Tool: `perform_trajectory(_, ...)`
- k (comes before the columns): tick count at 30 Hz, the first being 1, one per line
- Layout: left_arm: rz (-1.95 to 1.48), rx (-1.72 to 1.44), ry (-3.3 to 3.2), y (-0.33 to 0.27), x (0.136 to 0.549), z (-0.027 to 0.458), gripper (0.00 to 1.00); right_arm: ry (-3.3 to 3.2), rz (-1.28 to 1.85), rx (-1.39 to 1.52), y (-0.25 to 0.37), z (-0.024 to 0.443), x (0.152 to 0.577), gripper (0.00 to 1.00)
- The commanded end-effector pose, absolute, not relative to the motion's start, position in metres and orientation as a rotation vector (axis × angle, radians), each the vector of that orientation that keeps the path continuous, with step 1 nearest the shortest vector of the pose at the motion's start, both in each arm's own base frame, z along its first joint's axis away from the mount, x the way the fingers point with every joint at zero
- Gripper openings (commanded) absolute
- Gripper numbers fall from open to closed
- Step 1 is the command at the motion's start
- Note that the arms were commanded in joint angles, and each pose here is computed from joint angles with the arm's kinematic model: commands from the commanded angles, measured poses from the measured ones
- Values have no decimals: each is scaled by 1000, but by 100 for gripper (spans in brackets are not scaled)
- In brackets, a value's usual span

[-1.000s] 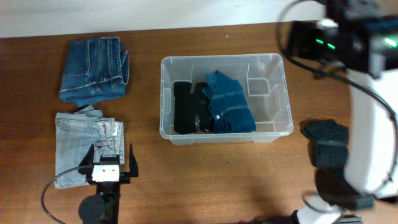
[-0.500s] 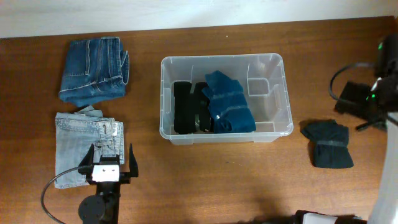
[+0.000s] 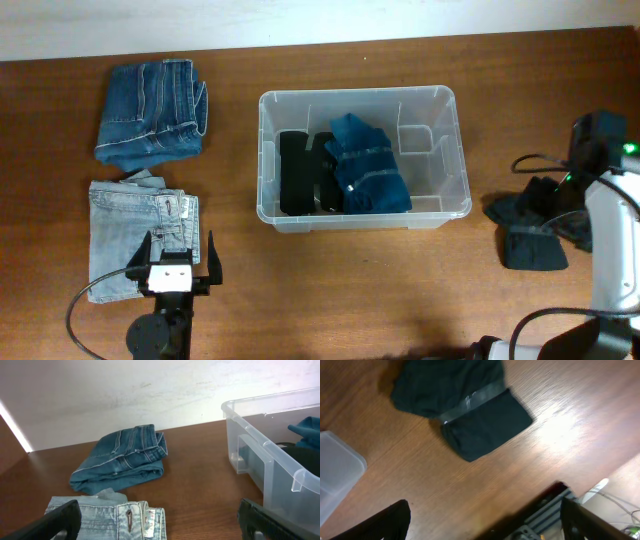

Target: Pack container

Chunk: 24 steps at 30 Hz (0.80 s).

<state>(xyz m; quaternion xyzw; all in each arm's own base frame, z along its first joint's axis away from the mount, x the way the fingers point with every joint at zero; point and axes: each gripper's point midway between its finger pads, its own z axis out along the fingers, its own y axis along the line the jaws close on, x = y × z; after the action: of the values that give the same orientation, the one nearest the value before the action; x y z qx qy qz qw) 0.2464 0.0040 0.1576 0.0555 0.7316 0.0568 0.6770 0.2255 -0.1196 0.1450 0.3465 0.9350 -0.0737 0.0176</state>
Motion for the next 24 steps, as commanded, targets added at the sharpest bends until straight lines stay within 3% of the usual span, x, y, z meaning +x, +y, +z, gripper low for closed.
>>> perform_trajectory(1, 131, 140, 1643, 3, 246, 157, 99, 2946, -158, 1091, -109, 121, 219, 88)
perform_trajectory(8, 132, 140, 1643, 3, 246, 157, 99, 2940, -151, 1078, -108, 86, 219, 92)
perform_trajectory(20, 131, 140, 1643, 3, 246, 157, 99, 2829, -154, 1047, -118, 76, 243, 97)
perform_trajectory(22, 131, 140, 1643, 3, 246, 157, 99, 2812, -154, 1042, -120, 74, 247, 91)
perform_trajectory(24, 131, 140, 1643, 3, 246, 157, 99, 2800, -154, 1038, -122, 71, 250, 70)
